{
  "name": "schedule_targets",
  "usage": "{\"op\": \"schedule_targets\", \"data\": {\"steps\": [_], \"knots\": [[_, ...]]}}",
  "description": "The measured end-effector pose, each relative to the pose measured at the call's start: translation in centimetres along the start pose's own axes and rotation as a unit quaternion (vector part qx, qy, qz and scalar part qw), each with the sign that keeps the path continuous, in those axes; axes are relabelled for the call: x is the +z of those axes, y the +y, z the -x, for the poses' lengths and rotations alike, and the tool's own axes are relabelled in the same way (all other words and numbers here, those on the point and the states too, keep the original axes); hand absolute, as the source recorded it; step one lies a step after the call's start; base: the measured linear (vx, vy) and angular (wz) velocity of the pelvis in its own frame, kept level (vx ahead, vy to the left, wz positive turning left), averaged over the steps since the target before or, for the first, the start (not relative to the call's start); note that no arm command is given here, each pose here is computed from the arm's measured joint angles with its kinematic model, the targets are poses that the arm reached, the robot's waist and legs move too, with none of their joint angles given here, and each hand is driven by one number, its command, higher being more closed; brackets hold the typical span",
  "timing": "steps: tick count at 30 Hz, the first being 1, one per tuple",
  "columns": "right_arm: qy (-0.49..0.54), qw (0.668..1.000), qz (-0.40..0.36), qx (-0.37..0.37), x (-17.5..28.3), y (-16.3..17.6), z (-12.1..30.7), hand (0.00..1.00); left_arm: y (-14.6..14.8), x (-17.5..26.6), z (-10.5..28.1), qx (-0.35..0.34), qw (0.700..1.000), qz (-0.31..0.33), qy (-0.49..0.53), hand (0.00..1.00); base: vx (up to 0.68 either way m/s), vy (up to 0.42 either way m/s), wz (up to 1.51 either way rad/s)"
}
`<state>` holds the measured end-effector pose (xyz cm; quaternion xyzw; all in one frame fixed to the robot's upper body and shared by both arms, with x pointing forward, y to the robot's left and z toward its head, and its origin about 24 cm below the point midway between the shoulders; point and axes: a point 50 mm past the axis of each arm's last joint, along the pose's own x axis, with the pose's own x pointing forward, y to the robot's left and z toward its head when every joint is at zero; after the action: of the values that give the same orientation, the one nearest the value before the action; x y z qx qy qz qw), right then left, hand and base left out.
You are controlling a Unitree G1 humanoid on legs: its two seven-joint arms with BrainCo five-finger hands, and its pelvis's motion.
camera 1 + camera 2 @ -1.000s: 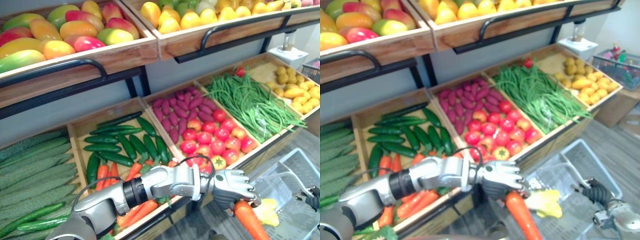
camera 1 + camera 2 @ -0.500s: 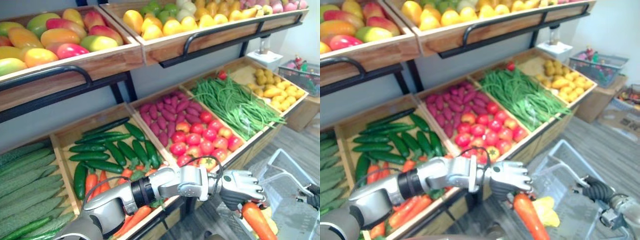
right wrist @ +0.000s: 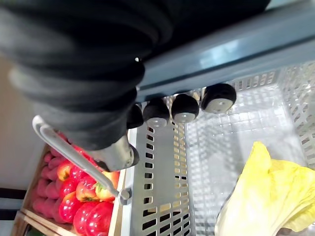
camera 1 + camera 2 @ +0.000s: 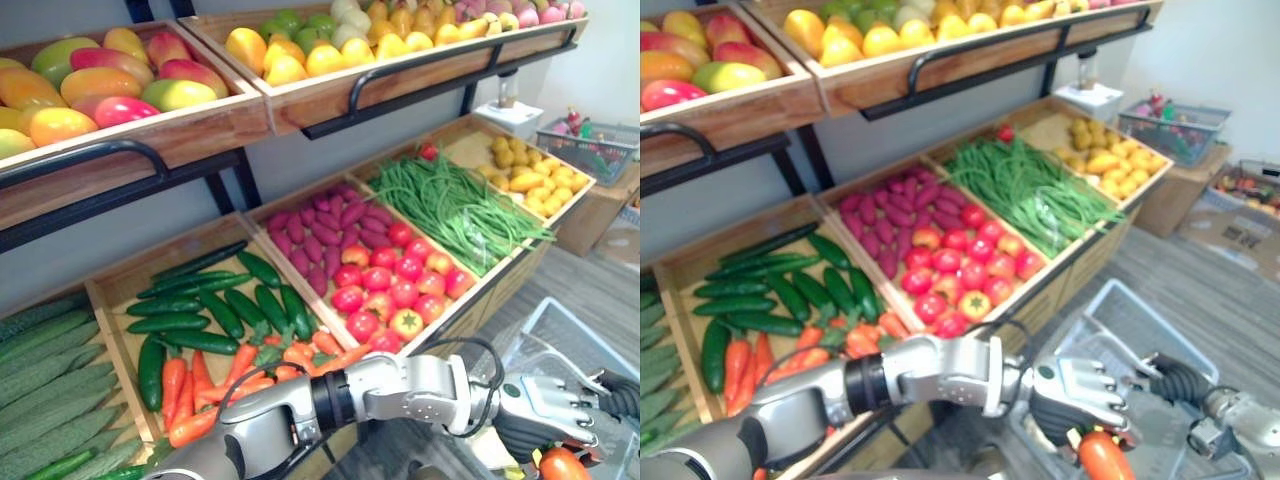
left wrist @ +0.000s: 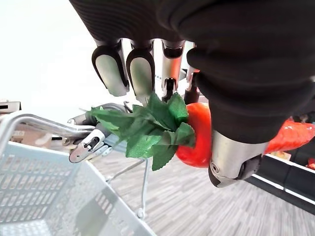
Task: Pick vegetable in the basket
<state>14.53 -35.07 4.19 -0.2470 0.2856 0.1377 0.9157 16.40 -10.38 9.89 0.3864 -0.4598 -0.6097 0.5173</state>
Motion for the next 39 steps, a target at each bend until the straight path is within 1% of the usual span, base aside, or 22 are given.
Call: {"op": "schedule_targets", "data": {"steps": [6, 8, 11, 14, 17, 20, 25, 26, 31, 39], "knots": [[-0.025, 0.999, -0.042, 0.002, -0.1, 1.5, -0.5, 1.0, -2.0, -0.8, -1.0, -0.027, 0.999, 0.018, 0.033, 1.0, 0.0, -0.011, 0.0], [-0.026, 0.998, -0.057, -0.002, -0.5, 2.0, -0.4, 1.0, -2.9, -0.9, -1.4, -0.029, 0.998, 0.038, 0.048, 1.0, 0.0, 0.0, 0.0], [-0.022, 0.997, -0.073, -0.006, -1.0, 2.7, -0.3, 1.0, -3.8, -0.6, -2.2, -0.043, 0.997, 0.038, 0.051, 1.0, 0.0, 0.0, 0.0], [-0.023, 0.996, -0.089, -0.005, -1.2, 3.0, -0.1, 1.0, -4.5, -0.6, -2.3, -0.038, 0.996, 0.05, 0.061, 1.0, 0.0, 0.0, 0.0], [-0.028, 0.994, -0.105, 0.003, -1.2, 3.6, 0.1, 1.0, -5.6, -0.8, -2.1, -0.058, 0.994, 0.053, 0.072, 1.0, -0.01, -0.035, -0.01], [-0.036, 0.992, -0.118, 0.008, -1.0, 3.9, 0.0, 1.0, -6.2, -0.9, -2.1, -0.063, 0.993, 0.062, 0.081, 1.0, 0.0, -0.035, -0.03], [-0.068, 0.989, -0.132, 0.009, 0.3, 4.0, 0.0, 1.0, -7.1, -1.4, -1.9, -0.071, 0.991, 0.049, 0.102, 1.0, 0.01, -0.021, -0.02], [-0.073, 0.989, -0.131, 0.009, 0.6, 4.0, 0.0, 1.0, -7.3, -1.5, -1.8, -0.076, 0.99, 0.042, 0.108, 0.0, 0.0, 0.0, 0.0], [-0.076, 0.989, -0.131, 0.002, 0.7, 4.0, -0.1, 1.0, -7.7, -1.9, -1.5, -0.08, 0.988, 0.046, 0.123, 0.0, 0.03, -0.031, -0.06], [-0.093, 0.983, -0.158, -0.009, 0.8, 4.6, -0.6, 1.0, -7.7, -2.0, -1.5, -0.08, 0.987, 0.047, 0.13, 0.0, 0.04, -0.025, -0.05]]}}
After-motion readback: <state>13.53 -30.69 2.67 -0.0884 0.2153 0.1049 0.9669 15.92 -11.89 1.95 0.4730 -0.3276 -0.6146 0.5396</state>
